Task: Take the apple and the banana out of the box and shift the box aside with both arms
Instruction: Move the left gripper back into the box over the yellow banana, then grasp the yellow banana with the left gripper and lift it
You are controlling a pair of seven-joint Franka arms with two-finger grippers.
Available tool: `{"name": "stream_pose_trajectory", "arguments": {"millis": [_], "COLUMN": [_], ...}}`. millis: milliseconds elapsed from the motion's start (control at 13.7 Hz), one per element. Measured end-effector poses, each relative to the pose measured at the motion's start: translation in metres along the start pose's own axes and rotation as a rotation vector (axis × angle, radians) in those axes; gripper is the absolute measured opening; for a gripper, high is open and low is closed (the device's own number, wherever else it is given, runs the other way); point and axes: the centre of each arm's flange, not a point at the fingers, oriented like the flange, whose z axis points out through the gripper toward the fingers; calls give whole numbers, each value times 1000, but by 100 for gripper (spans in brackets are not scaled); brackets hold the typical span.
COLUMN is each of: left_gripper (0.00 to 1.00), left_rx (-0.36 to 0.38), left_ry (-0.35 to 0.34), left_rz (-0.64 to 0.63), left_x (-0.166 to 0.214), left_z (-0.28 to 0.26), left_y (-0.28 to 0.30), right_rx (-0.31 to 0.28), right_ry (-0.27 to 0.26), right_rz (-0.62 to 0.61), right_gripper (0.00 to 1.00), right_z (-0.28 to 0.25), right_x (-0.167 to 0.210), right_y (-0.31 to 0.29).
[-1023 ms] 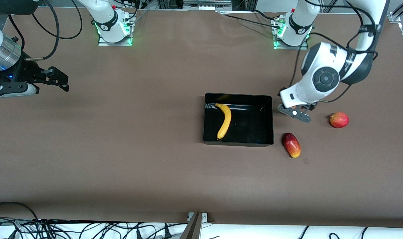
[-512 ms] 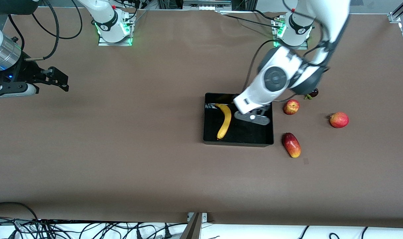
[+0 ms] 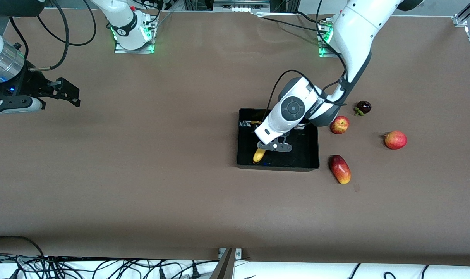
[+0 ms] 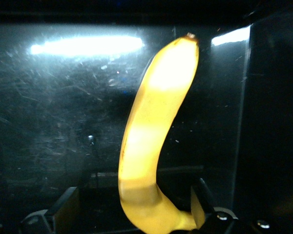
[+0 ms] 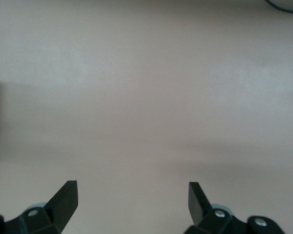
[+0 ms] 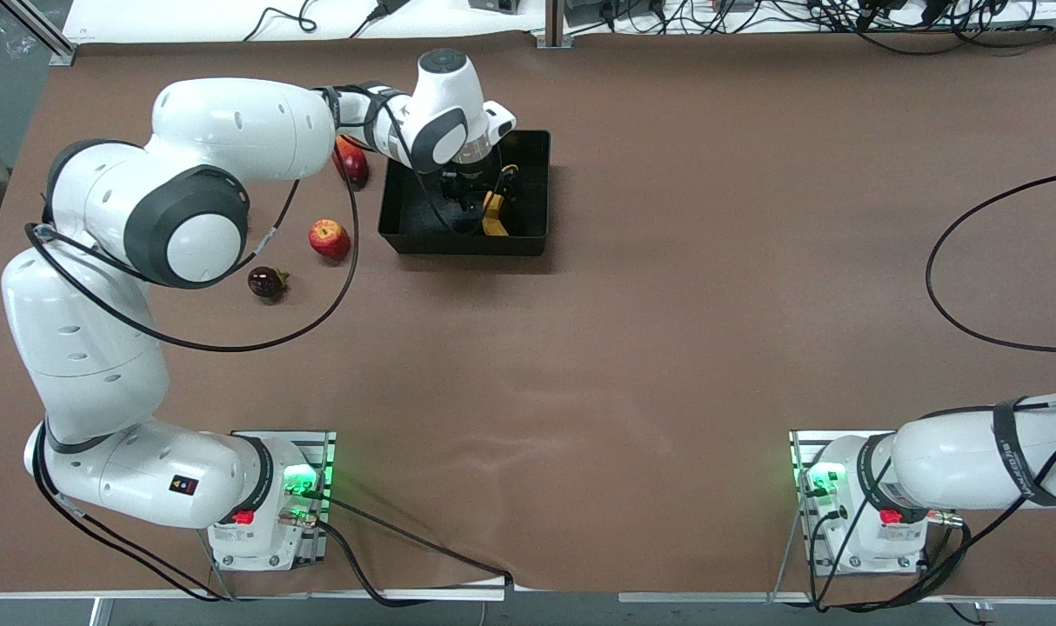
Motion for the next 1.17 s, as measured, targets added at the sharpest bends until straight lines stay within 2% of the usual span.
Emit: {"name": "stream_pose_trajectory", "arguments": {"millis": [292, 365, 731, 1169], "left_gripper": [100, 94, 39, 37], "left_rx": [48, 52, 56, 50], "left_ry": [34, 34, 40, 76], "left_rz": [12, 15, 16, 0], "left_x": [-9, -9, -6, 6], "left_z": [27, 29, 28, 1], "left_y": [14, 13, 10, 6], "right_rx": [0, 0, 0, 0], "right_ry": [0, 0, 0, 0], "right_rz": [0, 0, 0, 0], "right_gripper": [100, 100, 100, 100], "right_z": [0, 0, 0, 0], "right_x": [0, 0, 0, 0], "right_y": [0, 0, 0, 0]}}
